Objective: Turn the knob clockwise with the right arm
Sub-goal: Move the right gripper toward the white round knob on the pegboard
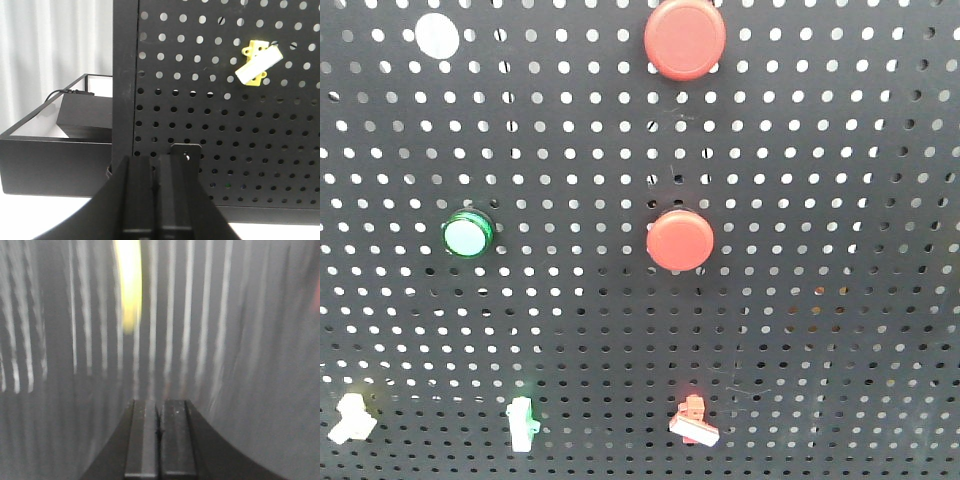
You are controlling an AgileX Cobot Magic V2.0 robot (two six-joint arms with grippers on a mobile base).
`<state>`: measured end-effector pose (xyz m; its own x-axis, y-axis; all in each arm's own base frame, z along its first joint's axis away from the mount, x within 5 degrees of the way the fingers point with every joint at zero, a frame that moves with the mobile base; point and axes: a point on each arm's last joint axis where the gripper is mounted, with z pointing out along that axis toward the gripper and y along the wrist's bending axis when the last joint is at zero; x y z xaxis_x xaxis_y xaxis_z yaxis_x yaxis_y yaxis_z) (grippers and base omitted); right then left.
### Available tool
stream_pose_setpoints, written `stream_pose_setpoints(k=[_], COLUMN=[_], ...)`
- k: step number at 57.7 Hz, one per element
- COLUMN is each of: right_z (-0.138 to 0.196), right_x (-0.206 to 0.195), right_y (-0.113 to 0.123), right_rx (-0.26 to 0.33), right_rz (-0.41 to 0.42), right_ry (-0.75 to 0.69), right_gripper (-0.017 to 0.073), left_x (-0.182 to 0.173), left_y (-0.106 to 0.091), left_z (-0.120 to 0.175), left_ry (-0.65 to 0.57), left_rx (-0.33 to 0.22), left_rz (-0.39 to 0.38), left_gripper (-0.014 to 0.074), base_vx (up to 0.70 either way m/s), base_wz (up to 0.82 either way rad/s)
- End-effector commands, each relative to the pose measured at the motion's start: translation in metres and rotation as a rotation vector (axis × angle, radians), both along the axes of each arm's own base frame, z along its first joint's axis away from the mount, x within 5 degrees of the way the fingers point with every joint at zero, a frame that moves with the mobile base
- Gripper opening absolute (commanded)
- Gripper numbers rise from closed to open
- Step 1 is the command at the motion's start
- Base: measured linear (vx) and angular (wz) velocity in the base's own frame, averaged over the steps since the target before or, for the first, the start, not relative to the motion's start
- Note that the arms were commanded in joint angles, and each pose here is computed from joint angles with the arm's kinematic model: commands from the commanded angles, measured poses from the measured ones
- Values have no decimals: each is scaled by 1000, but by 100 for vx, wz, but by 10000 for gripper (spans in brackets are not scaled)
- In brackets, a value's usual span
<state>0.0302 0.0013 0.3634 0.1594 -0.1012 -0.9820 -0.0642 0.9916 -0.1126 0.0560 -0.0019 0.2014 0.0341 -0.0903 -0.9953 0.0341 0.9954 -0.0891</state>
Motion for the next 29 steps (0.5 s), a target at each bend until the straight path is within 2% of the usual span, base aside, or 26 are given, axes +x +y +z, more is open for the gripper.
stream_pose_setpoints(k=[1, 5, 9, 18, 22, 29], right_z=[68, 106, 131, 163, 171, 176], right_x=[5, 14, 26, 40, 48, 63], right_y=[-2, -2, -2, -1, -1, 2], right_rx=[-72, -80, -77, -79, -99, -221], right_rz=[-44, -59, -63, -73, -77, -86], right_ry=[-56, -40, -14, -11, -21, -43], right_gripper=[-9, -9, -9, -9, -8, 7], left_x=[0, 0, 0, 0, 0, 0], left_y=[1, 1, 1, 1, 1, 1], left_z=[3, 3, 3, 3, 3, 3], left_ry=[-67, -67, -67, -67, -67, -67], left_rx=[-20, -20, -20, -20, -20, -20], left_rz=[11, 11, 11, 11, 11, 11], left_gripper=[-6, -6, -6, -6, -6, -6], base_vx=[0, 0, 0, 0, 0, 0], base_wz=[0, 0, 0, 0, 0, 0])
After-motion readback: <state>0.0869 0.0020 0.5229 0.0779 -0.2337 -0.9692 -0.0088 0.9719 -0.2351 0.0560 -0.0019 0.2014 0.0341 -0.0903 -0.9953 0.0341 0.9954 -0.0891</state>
